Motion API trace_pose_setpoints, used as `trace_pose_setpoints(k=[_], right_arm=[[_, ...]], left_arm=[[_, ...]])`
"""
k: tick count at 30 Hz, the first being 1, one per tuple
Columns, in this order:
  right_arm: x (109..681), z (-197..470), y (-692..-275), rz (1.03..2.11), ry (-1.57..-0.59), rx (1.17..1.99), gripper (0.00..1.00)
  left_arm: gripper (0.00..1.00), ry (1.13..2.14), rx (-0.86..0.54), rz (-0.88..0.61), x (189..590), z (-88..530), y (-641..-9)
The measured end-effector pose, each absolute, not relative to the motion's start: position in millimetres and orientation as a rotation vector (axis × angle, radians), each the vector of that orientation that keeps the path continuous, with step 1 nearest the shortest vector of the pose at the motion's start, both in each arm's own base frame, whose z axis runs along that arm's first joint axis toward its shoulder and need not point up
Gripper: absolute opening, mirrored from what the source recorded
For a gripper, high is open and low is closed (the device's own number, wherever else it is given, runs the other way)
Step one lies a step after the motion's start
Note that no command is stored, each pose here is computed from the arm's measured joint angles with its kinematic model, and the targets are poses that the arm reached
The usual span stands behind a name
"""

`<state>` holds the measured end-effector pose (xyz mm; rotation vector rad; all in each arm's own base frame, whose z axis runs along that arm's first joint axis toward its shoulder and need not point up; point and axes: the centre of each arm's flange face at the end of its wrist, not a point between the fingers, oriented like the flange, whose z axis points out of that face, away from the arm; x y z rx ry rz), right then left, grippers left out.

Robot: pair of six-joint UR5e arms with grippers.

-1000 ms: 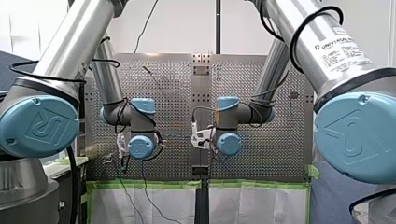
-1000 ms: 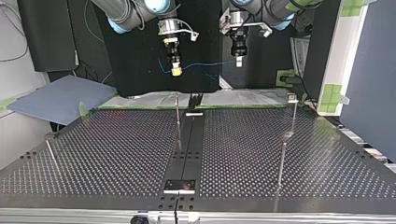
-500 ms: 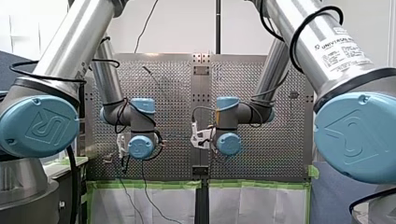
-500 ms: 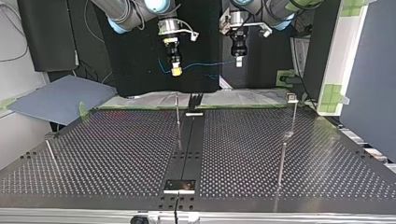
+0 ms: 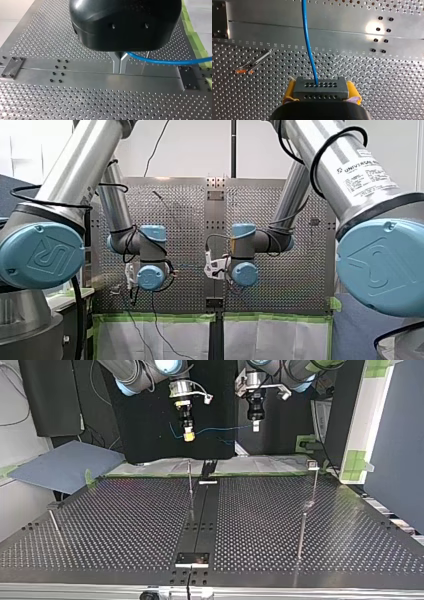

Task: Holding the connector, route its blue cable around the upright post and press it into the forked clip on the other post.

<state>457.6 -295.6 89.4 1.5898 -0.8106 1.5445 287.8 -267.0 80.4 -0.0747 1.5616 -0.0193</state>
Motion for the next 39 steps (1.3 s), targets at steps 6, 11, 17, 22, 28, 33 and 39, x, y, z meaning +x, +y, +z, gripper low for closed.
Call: trace_pose_setpoints(k=[6, 11, 17, 22, 28, 33, 39], right_arm=[[457.6, 89.3, -295.5, 1.544, -0.811, 1.59, 0.0], [457.6, 89.4, -295.5, 1.544, -0.81, 1.59, 0.0], [457.6, 89.4, -295.5, 1.545, -0.81, 1.59, 0.0], [457.6, 89.4, -295.6, 1.545, -0.811, 1.59, 0.0], [457.6, 89.3, -295.6, 1.544, -0.811, 1.59, 0.0], [457.6, 89.4, -295.6, 1.544, -0.811, 1.59, 0.0], [457.6, 89.4, -295.6, 1.544, -0.811, 1.59, 0.0]], left_arm=[[0.0, 1.562, -0.075, -0.019, 287.8, 80.4, -267.0], [0.02, 1.562, -0.075, -0.019, 287.8, 80.4, -267.0], [0.02, 1.562, -0.075, -0.019, 287.8, 80.4, -267.0], [0.02, 1.562, -0.075, -0.019, 287.8, 80.4, -267.0], [0.02, 1.562, -0.075, -0.019, 287.8, 80.4, -267.0], [0.02, 1.562, -0.075, -0.019, 287.8, 80.4, -267.0], [0.02, 1.562, -0.075, -0.019, 287.8, 80.4, -267.0]])
